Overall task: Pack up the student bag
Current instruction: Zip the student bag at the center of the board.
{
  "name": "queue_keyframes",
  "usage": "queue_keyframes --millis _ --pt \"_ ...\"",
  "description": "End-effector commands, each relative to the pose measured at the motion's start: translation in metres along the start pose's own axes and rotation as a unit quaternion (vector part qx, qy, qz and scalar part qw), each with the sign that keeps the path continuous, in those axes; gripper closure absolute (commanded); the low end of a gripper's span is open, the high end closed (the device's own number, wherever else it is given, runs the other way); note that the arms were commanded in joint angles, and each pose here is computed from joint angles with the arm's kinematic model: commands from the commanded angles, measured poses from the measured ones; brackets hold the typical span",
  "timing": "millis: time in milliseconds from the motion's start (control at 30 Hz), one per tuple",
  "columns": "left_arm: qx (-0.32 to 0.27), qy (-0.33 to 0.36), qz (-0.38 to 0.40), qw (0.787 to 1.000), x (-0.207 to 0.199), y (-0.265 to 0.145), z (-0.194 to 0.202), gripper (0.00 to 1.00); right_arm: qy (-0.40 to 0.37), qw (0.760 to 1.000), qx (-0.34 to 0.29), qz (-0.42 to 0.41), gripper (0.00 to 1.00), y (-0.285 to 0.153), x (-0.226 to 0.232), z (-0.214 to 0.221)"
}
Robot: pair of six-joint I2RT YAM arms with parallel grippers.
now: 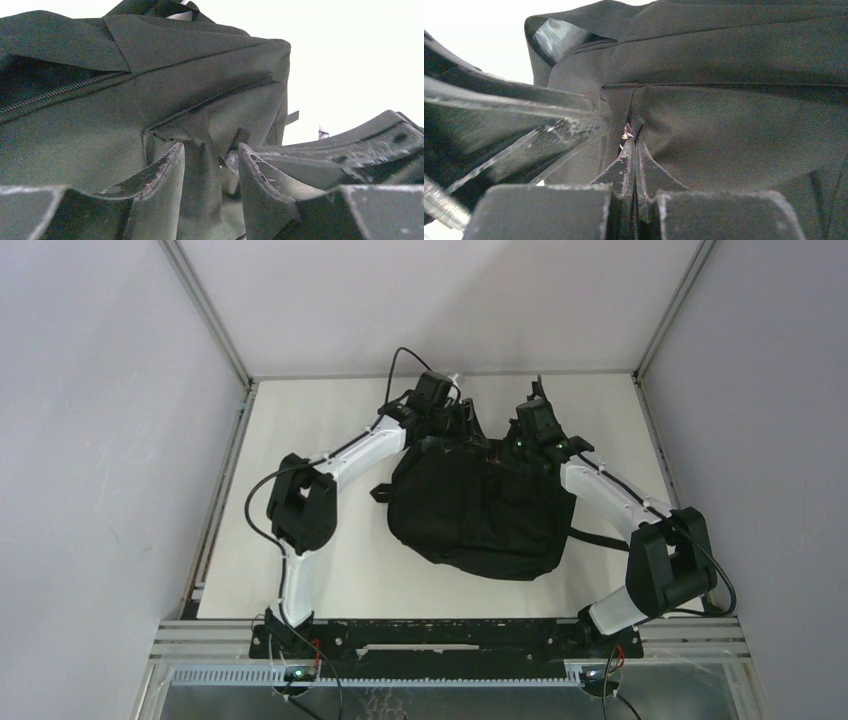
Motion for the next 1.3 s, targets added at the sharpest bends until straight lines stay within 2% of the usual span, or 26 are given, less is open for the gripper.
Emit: queue_keyframes --millis 0,133,233,300,433,467,933,1267 --pt "0.005 0.009 0.009 1.000 -0.014 0.002 -0.007 0.53 0.001 0.999 -0.032 -0.018 1.00 -0.017 0.006 -0.013" --pt "0.011 0.004 0.006 1.000 -0.012 0.011 -0.006 0.54 0.001 0.999 -0.029 -0.019 1.00 -0.015 0.007 -0.012" --pt "0.018 0.001 0.019 1.000 -0.014 0.017 -0.006 0.61 0.002 0.999 -0.027 -0.021 1.00 -0.014 0.007 -0.012" --pt "0.022 0.003 0.031 0.999 -0.016 0.019 -0.006 0.70 0.002 0.999 -0.025 -0.021 1.00 -0.014 0.007 -0.011" --pt "0.025 0.005 0.044 0.999 -0.019 0.020 -0.006 0.98 0.001 1.000 -0.024 -0.018 1.00 -0.014 0.007 -0.010" --pt "0.025 0.006 0.047 0.999 -0.020 0.019 -0.006 1.00 0.000 1.000 -0.023 -0.017 1.00 -0.015 0.006 -0.009" --pt "-0.030 0.011 0.036 0.999 -0.017 0.001 -0.020 1.00 -0.019 1.000 -0.015 -0.016 1.00 -0.029 0.012 0.008" --pt "-0.057 -0.004 0.031 0.998 -0.005 -0.011 -0.037 1.00 -0.037 0.999 0.027 -0.018 1.00 -0.030 0.009 0.054"
Point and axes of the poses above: each gripper's point midway between its finger pads, its own y axis out along the fingers, its own x axis along the line the jaws close on, z = x × y, the point moved 6 cm from there along -y, back along the fingers, and after that the axes turned 5 degrees about -y, right-handed, at the moved point
